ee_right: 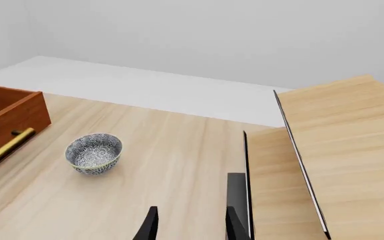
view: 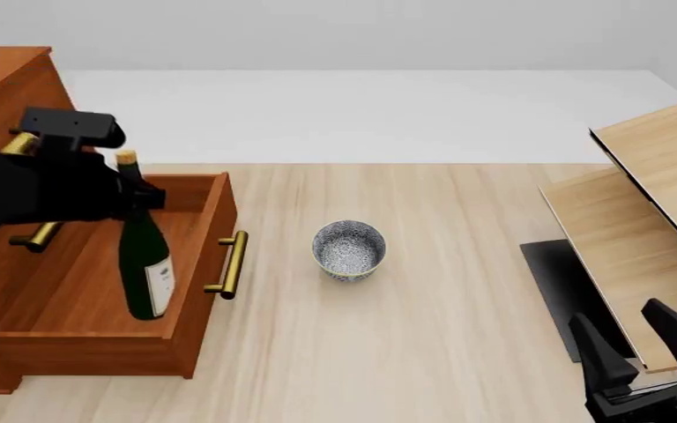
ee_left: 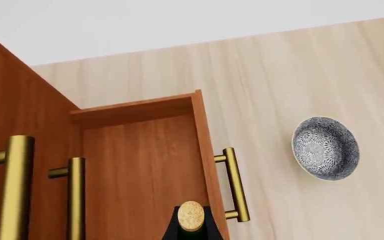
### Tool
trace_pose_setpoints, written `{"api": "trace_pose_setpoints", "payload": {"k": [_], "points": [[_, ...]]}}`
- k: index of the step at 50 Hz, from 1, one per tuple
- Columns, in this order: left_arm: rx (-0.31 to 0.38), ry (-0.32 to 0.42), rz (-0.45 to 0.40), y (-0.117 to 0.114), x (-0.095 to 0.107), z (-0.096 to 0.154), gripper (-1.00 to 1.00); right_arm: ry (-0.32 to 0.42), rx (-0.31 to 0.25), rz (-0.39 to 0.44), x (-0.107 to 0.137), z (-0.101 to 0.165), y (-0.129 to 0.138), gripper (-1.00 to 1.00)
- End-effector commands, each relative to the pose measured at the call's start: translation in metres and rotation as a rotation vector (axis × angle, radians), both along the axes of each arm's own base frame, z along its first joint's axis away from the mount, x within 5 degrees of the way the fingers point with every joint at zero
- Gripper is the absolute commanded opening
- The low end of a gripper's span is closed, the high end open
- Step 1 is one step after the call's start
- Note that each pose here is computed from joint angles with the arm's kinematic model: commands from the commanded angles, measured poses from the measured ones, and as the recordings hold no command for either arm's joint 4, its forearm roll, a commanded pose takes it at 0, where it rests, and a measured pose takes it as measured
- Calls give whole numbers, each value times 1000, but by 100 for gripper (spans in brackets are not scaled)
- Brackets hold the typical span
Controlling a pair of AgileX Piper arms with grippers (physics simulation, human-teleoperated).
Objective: Put the wine bottle in the bottom drawer of the cabinet.
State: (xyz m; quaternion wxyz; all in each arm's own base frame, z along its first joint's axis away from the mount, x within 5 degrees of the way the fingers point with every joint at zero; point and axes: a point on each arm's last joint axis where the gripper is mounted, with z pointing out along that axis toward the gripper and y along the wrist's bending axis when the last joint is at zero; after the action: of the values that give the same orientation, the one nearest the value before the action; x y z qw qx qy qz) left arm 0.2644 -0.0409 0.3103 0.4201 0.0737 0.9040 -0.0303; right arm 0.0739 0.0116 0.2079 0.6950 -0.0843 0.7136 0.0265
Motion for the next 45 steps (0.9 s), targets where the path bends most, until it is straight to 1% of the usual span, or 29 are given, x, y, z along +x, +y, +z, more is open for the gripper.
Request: {"api": "trace_pose_setpoints", "payload": {"k": [1,7,8,12,14,16,17,20,21,23,25,26,28,29,32,34,35,36,37,38,39,41,45], "points": [[7,-17,-11,-1,-2,2,-100,-1,1,0,0,0,0,100],[3,-9,-8,-1,-1,-2,-100,-1,2,0,-1,0,0,100],[15,-5,-6,2,1,-5,-100,-1,3,-1,0,0,0,100],[7,4,13,5,0,-5,-100,0,1,-1,1,0,0,100],[0,7,3,1,-2,-6,-100,0,2,-1,1,0,0,100],[10,11,6,4,-2,-8,-100,0,2,-1,1,0,0,100],[3,12,-2,0,-3,-8,-100,0,1,-1,1,0,0,100],[13,13,12,6,-2,-9,-100,0,1,-1,1,0,0,100],[-11,17,9,0,-3,-9,-100,0,1,-1,1,0,0,100],[11,23,16,6,-1,-12,-100,1,1,-1,1,0,0,100],[-7,32,16,2,-2,-14,-100,0,1,-1,1,0,0,100],[5,28,13,4,-2,-14,-100,0,0,-1,2,0,0,100],[-10,38,9,-1,-3,-17,-100,0,-1,-1,2,0,0,100],[-1,39,12,2,-2,-19,-100,0,-1,-1,1,0,0,100],[-9,49,18,1,-1,-21,-100,0,-2,-1,1,0,0,100],[6,49,27,7,0,-22,-100,0,-2,-1,1,0,0,100],[-1,49,24,5,0,-22,-100,0,-2,-1,1,0,0,100],[-2,64,35,6,1,-25,-100,0,-2,-1,1,0,0,100],[3,56,32,7,1,-23,-100,0,-2,0,1,0,0,100],[-17,64,37,3,1,-23,-100,0,-2,0,1,0,0,100],[-1,65,26,4,1,-24,-100,0,-2,-1,1,0,0,100],[5,67,35,8,3,-27,-100,-1,-2,0,1,0,0,100],[-1,81,41,8,6,-34,-100,-1,-2,0,0,0,0,100]]}}
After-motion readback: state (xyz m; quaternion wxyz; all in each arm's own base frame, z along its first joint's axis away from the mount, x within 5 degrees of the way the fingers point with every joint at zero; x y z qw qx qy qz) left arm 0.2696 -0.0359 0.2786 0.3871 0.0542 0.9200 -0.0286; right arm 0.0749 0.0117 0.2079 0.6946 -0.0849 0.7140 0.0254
